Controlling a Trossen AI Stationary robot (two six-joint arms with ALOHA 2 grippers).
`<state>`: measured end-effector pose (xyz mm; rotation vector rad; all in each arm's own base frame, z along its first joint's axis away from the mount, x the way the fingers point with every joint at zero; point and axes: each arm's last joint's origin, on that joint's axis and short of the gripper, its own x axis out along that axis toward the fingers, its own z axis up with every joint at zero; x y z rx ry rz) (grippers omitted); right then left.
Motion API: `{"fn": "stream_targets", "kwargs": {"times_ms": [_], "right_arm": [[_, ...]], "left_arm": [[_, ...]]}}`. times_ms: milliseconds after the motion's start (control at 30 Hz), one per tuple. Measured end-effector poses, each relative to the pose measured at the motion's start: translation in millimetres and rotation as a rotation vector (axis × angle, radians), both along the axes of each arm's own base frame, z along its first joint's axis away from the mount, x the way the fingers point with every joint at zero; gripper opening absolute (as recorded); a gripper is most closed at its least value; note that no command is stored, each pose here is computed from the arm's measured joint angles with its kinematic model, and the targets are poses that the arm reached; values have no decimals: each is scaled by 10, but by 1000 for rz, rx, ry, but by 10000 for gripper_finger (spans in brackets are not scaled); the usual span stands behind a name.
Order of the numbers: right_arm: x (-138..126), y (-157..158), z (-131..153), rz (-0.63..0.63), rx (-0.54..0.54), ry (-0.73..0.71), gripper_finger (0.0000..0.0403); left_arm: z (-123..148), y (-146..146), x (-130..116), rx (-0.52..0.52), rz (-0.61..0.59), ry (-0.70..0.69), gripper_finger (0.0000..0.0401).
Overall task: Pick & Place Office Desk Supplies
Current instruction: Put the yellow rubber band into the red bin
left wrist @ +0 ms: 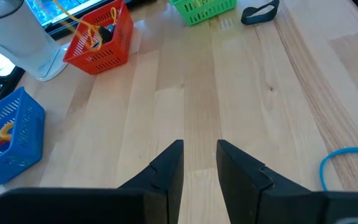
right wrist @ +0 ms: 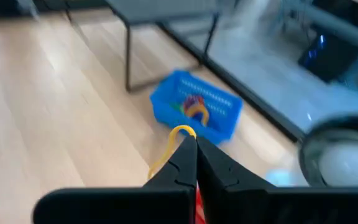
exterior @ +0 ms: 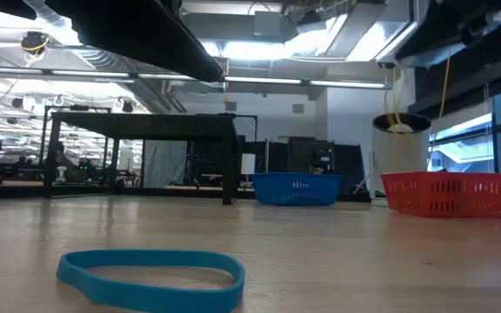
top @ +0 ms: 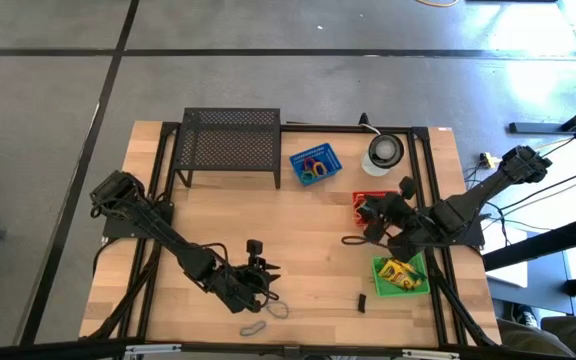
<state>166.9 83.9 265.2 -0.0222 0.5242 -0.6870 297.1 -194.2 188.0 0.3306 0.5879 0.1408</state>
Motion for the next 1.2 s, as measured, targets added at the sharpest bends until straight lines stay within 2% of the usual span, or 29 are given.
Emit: {"fn": "stream_targets", "kwargs": {"times_ms": [267,833,1200], "right_arm": [[-147,-142,-71,-114,39,110,2],[-399,-272,-134,-156,121,540,2],[-396,-254,-149,-175,191,548,10]], "left_arm": [[1,2,0,4,5,-3,88],[1,2,0,3,5,-3,88],[1,2,0,-3,9,-5,88]]}}
